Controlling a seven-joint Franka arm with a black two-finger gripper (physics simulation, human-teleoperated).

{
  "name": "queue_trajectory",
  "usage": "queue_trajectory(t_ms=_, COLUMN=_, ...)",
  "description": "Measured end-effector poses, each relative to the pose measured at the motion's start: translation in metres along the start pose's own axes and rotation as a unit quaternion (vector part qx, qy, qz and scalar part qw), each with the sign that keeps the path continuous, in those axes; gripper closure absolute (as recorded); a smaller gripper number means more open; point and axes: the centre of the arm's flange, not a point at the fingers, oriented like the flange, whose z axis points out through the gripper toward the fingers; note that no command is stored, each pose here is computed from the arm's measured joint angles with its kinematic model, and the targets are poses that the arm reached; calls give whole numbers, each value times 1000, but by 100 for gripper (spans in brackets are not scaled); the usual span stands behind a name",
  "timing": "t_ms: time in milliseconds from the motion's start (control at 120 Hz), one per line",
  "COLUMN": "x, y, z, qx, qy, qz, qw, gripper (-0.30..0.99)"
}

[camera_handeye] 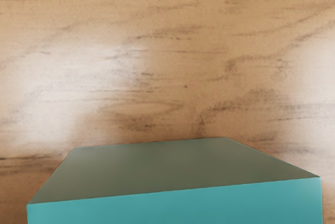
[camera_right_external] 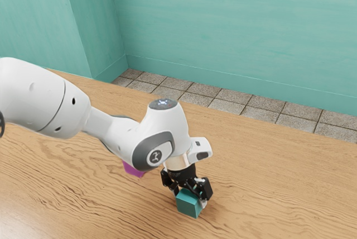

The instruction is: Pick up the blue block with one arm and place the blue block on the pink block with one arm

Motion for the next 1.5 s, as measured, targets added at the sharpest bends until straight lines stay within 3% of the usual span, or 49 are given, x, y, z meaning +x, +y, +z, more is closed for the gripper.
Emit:
queue_trajectory(t_ms=183, x=0, y=-1, z=5, qx=0, qy=-2, qz=-2, qw=1000, gripper=0)
queue_trajectory(t_ms=417, x=1, y=0, z=4, qx=5, qy=4, qz=2, qw=1000, gripper=24)
queue_trajectory(t_ms=533, x=1, y=0, z=2, qx=12, qy=9, qz=9, qw=1000, gripper=30)
queue_trajectory(t_ms=717, x=5, y=-1, z=-38, qx=15, qy=40, qz=12, qw=999, gripper=34)
queue_trajectory(t_ms=950, x=25, y=-105, z=-127, qx=28, qy=87, qz=-80, qw=993, gripper=34)
queue_trajectory(t_ms=1200, x=-11, y=-191, z=-141, qx=52, qy=62, qz=-159, qw=984, gripper=37)
queue_trajectory(t_ms=1500, x=-2, y=-162, z=-126, qx=66, qy=43, qz=-113, qw=991, gripper=37)
